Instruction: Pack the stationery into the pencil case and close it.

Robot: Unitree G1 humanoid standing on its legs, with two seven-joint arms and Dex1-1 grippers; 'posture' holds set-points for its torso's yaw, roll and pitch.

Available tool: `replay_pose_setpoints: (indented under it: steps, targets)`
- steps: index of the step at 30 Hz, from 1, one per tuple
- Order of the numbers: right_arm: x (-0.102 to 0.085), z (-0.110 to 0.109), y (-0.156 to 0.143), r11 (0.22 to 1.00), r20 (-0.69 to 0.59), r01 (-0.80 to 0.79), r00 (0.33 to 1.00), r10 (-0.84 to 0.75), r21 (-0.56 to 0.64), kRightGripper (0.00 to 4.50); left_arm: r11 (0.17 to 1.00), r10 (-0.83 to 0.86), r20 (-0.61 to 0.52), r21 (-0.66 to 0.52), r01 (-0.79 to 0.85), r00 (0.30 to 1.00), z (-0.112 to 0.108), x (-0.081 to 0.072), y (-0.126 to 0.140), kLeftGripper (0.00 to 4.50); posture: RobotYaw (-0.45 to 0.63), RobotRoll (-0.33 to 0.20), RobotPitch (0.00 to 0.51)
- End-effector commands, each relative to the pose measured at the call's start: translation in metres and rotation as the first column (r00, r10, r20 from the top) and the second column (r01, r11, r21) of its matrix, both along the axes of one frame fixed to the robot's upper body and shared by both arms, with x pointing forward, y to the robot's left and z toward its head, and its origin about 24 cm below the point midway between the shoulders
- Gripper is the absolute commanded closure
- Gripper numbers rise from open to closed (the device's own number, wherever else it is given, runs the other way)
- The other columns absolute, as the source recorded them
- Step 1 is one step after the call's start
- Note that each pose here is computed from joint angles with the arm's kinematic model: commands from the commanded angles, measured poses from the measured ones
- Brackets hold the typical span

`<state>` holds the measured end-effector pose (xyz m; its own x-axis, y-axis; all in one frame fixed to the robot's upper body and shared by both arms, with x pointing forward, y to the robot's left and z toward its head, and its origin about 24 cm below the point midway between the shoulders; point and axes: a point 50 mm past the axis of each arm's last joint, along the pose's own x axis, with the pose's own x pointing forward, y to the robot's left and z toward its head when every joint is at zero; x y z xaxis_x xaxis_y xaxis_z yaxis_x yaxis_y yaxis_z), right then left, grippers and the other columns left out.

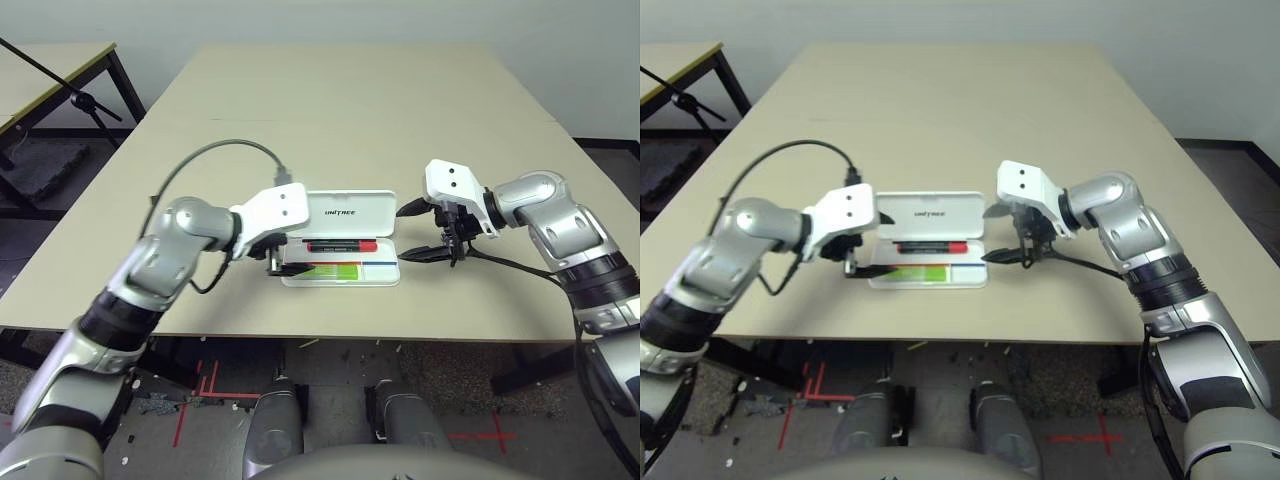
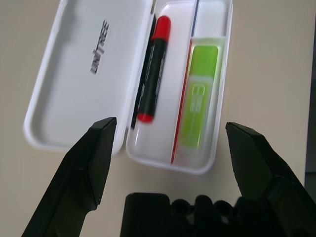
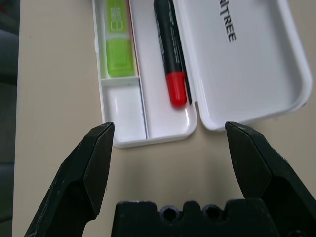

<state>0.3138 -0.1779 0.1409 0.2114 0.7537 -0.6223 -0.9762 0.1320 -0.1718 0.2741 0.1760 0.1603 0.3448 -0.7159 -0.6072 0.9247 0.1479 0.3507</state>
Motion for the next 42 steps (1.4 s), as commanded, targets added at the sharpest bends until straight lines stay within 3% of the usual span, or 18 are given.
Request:
replay_pose_setpoints:
  steps: [1, 8, 13, 18, 22, 30, 35, 42]
  targets:
    - [-0.002, -0.001, -0.003, 0.999, -0.008, 0.024, 1.000, -0.024, 0.029, 0.00, 0.999, -0.024, 0.004, -0.035, 0.025, 1.000, 0.013, -0.009, 0.012, 0.03, 0.01, 0.000, 0.037]
    - [-0.003, -0.006, -0.004, 0.997, -0.036, 0.065, 0.997, -0.064, 0.041, 0.00, 0.996, -0.030, 0.004, -0.084, 0.030, 1.000, 0.020, -0.015, 0.017, 0.03, 0.02, 0.000, 0.050]
    - [-0.001, 0.004, -0.003, 0.971, -0.052, 0.232, 0.972, -0.229, 0.055, 0.00, 0.995, -0.030, 0.005, -0.096, 0.031, 1.000, 0.019, -0.015, 0.014, 0.03, 0.02, 0.000, 0.055]
    - [-0.002, 0.016, -0.013, 0.865, -0.070, 0.499, 0.865, -0.496, 0.041, 0.00, 0.996, -0.024, -0.003, -0.083, 0.023, 1.000, 0.015, -0.015, 0.015, 0.03, 0.01, 0.000, 0.063]
    - [-0.004, 0.026, -0.024, 0.704, -0.112, 0.710, 0.702, -0.704, 0.029, 0.00, 0.997, -0.022, -0.008, -0.074, 0.021, 1.000, 0.012, -0.014, 0.015, 0.03, -0.01, 0.000, 0.065]
    - [-0.008, 0.008, -0.032, 0.473, -0.154, 0.875, 0.455, -0.877, -0.107, 0.00, 0.997, -0.042, -0.008, -0.062, 0.042, 0.999, 0.009, -0.008, 0.011, 0.03, -0.03, 0.000, 0.068]
    - [-0.006, -0.005, -0.029, 0.422, -0.164, 0.895, 0.399, -0.902, -0.142, 0.00, 0.997, -0.046, -0.006, -0.059, 0.046, 0.999, 0.008, -0.007, 0.010, 0.03, -0.03, 0.000, 0.068]
    - [0.002, -0.017, -0.029, 0.412, -0.151, 0.898, 0.391, -0.908, -0.153, 0.00, 0.998, -0.042, -0.006, -0.054, 0.041, 0.999, 0.006, -0.008, 0.010, 0.03, -0.01, 0.000, 0.069]
